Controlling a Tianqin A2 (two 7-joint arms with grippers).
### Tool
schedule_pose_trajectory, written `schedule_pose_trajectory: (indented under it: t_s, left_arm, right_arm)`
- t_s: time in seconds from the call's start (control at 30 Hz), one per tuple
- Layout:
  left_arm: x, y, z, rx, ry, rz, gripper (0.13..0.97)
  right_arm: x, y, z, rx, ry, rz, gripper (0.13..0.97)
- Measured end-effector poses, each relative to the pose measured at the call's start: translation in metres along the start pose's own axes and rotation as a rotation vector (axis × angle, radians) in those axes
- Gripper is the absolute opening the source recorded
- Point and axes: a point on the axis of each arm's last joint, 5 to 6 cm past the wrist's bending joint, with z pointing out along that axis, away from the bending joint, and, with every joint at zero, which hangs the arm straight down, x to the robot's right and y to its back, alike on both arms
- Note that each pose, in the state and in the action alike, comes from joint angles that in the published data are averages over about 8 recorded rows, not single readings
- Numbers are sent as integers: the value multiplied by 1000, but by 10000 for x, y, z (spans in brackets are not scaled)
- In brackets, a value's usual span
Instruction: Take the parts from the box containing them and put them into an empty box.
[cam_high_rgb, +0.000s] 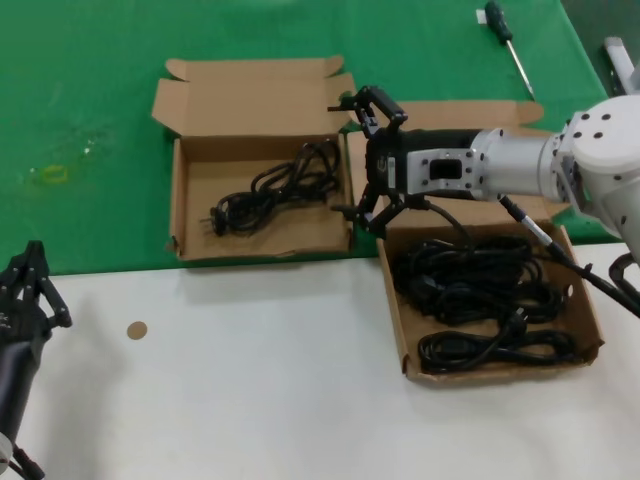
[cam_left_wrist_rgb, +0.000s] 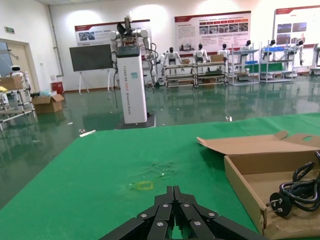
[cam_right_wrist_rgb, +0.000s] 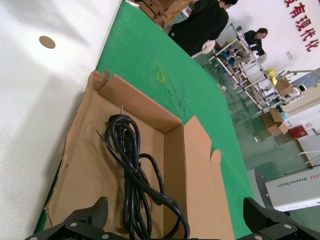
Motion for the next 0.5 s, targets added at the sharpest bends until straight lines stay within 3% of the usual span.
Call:
schedule_pose_trajectory:
  t_s: [0.5]
  left_arm:
    - [0, 0, 0, 0, 0, 0, 220]
  right_arm:
    - [-311, -44, -3, -13, 84, 139, 965]
